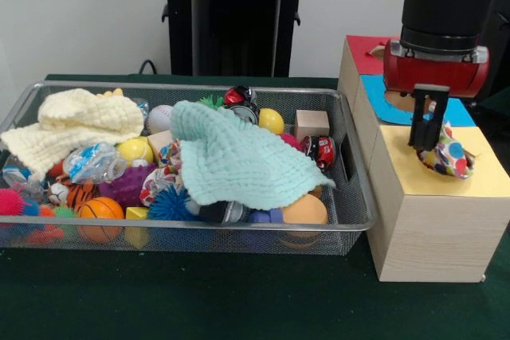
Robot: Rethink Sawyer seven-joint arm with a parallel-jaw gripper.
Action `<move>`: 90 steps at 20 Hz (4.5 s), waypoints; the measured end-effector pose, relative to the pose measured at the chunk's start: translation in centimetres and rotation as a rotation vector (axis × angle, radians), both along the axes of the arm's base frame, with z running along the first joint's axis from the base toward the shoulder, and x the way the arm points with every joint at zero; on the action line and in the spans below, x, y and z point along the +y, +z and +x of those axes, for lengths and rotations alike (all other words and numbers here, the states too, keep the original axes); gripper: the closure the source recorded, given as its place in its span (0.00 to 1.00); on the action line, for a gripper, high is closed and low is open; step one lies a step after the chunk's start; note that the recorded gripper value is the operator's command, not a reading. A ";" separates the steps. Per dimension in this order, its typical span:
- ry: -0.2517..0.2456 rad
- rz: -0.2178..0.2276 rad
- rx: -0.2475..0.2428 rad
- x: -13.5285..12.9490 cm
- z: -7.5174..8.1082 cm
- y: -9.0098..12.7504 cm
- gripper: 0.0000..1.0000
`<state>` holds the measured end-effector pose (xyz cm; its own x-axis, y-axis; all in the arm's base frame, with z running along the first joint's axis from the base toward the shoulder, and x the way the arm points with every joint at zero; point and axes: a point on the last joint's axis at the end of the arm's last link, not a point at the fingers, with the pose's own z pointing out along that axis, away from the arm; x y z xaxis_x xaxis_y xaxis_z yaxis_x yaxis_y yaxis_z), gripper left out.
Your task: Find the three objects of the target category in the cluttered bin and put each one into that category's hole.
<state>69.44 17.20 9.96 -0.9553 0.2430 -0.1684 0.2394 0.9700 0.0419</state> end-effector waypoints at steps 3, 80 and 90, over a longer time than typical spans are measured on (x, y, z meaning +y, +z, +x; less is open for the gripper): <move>0.000 -0.001 0.011 0.0 -0.2 -0.7 1.00; 0.037 -0.006 0.019 3.9 -0.2 0.0 1.00; 0.018 0.012 -0.015 3.2 0.5 5.6 1.00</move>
